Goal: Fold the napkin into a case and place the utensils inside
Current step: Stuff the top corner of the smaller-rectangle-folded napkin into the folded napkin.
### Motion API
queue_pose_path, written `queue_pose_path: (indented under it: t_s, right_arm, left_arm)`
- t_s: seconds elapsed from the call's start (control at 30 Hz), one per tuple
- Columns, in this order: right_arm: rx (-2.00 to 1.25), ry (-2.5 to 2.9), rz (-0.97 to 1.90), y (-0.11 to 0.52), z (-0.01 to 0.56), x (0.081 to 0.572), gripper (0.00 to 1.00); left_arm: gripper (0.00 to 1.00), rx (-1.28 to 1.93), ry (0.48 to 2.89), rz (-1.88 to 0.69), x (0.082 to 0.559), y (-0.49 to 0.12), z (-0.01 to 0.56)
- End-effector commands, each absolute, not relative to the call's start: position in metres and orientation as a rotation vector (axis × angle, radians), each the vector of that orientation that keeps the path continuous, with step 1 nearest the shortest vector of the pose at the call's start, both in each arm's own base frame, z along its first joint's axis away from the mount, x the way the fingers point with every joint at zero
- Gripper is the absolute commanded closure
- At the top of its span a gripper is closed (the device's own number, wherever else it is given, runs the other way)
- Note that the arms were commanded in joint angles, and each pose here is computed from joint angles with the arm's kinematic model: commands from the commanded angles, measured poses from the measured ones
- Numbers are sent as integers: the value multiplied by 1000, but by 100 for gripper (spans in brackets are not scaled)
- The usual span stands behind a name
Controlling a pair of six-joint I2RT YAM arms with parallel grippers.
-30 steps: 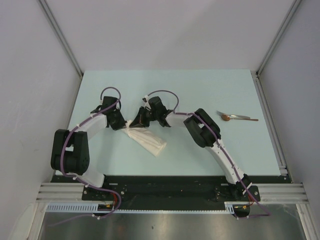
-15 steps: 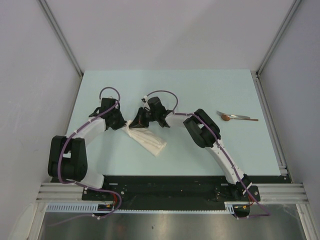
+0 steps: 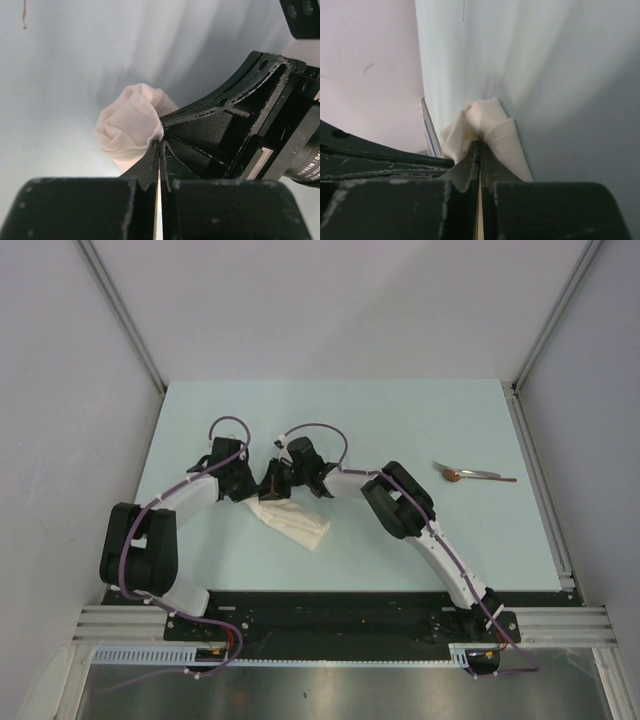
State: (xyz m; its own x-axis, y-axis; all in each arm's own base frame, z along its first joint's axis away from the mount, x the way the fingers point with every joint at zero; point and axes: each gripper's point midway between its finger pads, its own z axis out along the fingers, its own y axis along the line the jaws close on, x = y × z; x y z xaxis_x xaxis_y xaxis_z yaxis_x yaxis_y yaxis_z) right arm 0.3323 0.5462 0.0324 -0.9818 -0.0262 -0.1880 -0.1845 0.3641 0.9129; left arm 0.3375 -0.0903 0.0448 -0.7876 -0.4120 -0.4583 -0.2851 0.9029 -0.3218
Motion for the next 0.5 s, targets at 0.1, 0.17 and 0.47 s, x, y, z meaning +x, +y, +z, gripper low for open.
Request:
queue_pose_path:
  t_s: [0.1,0.17,0.47]
  right_arm:
    - [-260,2402,1737,536,67,335,100]
    - [-259,2377,1737,528,84,338,100]
    - [-226,2360,1669,491,104,354,100]
  left_arm:
    - [100,-511,2515,-305,355,-91,45]
    - [100,-528,2531,-250,354,-83,38]
    - [100,-531,2550,-233,343,-80,32]
